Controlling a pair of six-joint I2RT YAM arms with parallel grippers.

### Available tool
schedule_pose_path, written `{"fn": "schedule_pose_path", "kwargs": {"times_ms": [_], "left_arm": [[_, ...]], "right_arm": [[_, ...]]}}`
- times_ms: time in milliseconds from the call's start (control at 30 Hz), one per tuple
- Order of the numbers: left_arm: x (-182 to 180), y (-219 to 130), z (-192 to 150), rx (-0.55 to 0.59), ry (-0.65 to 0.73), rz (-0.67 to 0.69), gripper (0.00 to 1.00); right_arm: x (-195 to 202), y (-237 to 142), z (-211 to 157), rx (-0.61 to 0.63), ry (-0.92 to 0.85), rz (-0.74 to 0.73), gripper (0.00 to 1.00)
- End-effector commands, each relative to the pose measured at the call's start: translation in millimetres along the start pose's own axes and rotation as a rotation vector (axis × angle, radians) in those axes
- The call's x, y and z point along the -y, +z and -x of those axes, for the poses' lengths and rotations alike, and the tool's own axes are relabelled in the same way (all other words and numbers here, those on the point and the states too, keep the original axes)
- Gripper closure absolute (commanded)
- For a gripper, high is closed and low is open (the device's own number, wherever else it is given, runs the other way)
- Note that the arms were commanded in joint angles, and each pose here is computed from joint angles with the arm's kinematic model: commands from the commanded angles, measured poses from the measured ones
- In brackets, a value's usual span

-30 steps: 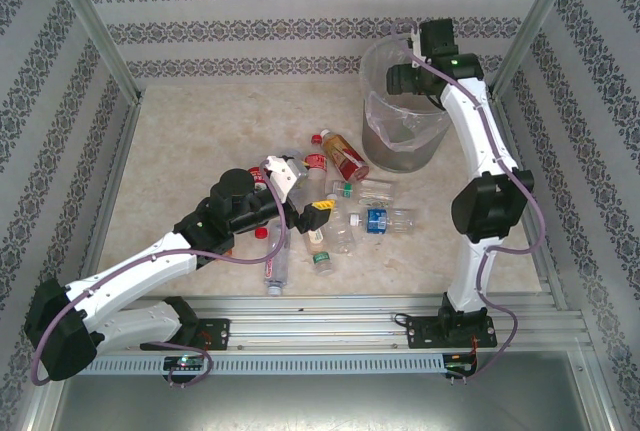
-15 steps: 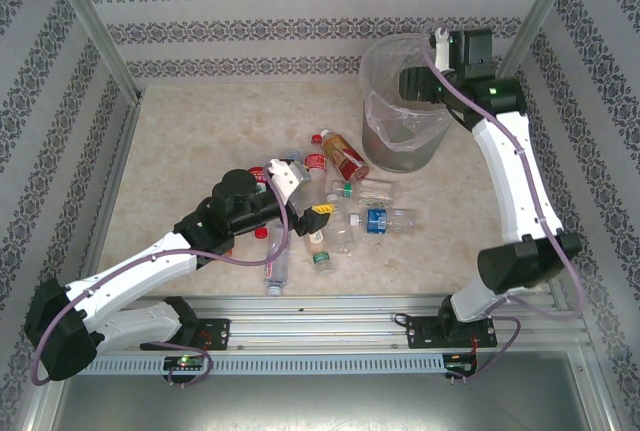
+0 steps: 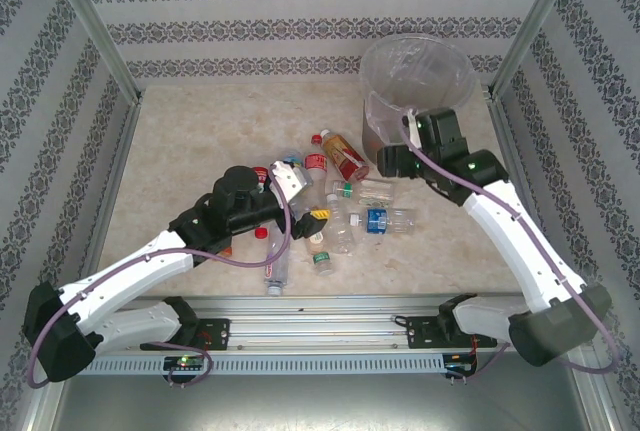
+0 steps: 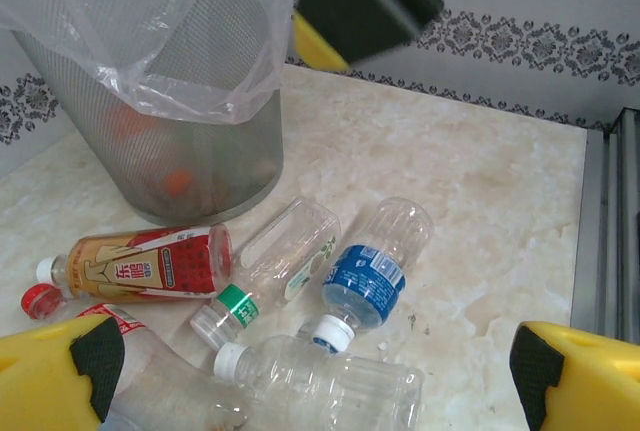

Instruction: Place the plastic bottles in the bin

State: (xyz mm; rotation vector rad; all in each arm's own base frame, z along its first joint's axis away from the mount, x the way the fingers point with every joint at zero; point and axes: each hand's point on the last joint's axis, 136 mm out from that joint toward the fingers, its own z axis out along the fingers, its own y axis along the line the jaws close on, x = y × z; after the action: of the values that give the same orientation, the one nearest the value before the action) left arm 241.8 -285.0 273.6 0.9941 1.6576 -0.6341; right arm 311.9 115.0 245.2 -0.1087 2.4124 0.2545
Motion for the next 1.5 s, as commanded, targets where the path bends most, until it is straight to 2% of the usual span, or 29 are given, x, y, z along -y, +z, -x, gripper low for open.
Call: {"fn": "schedule_pose_path", "kwargs": {"times_ms": [0,233,300,367,467,533,667,733,933,1167,1467], "left_arm": [[7.3,-12.0,-3.9,-0.050,0.059,-0.017,0.00],[8.3,-14.1,-15.7,-0.098,0.106,-0.018,0.00],[8.4,-13.1,-18.3,-0.104,0.106,-0.019,0.00],[10.3,-12.2,-18.9,-0.102,0.100,-0.028,0.00],[13.2,-11.3,-19.0,-0.101,0.092,-0.041,0.00],[13.6,-10.3,-19.5,-0.104,0.091,-0.043,0.00],[14.2,-9.6,-19.8,-0.104,0.087,-0.046,0.00],[14.2,-9.4,-19.4,-0.101,0.083,-0.046,0.00],[16.3,-6.5,-20.7,-0.103,0.069,-0.062,0.00],[17.6,-6.1,-19.8,-0.099,0.060,-0.069,0.00],[18.8,-6.1,-18.2,-0.096,0.057,-0.076,0.00]], "right_arm": [[8.0,10.1,-32.9,-0.035,0.149,-0.035,0.17],[15.5,40.4,-98.0,-0.145,0.312,-0.082,0.13],[9.8,47.3,-104.5,-0.177,0.284,-0.051,0.13],[-5.9,52.9,-108.3,-0.221,0.182,0.031,0.12],[1.5,57.3,-121.3,-0.294,0.100,-0.023,0.10],[2.6,59.1,-129.7,-0.332,0.144,-0.037,0.08],[1.5,66.2,-144.5,-0.306,0.390,-0.038,0.05],[3.4,68.6,-147.5,-0.276,0.472,-0.049,0.02],[3.4,73.5,-144.7,-0.224,0.673,-0.054,0.02],[3.8,82.7,-131.3,-0.146,0.841,-0.055,0.02],[3.2,97.0,-142.3,-0.159,0.944,-0.089,0.03]]}}
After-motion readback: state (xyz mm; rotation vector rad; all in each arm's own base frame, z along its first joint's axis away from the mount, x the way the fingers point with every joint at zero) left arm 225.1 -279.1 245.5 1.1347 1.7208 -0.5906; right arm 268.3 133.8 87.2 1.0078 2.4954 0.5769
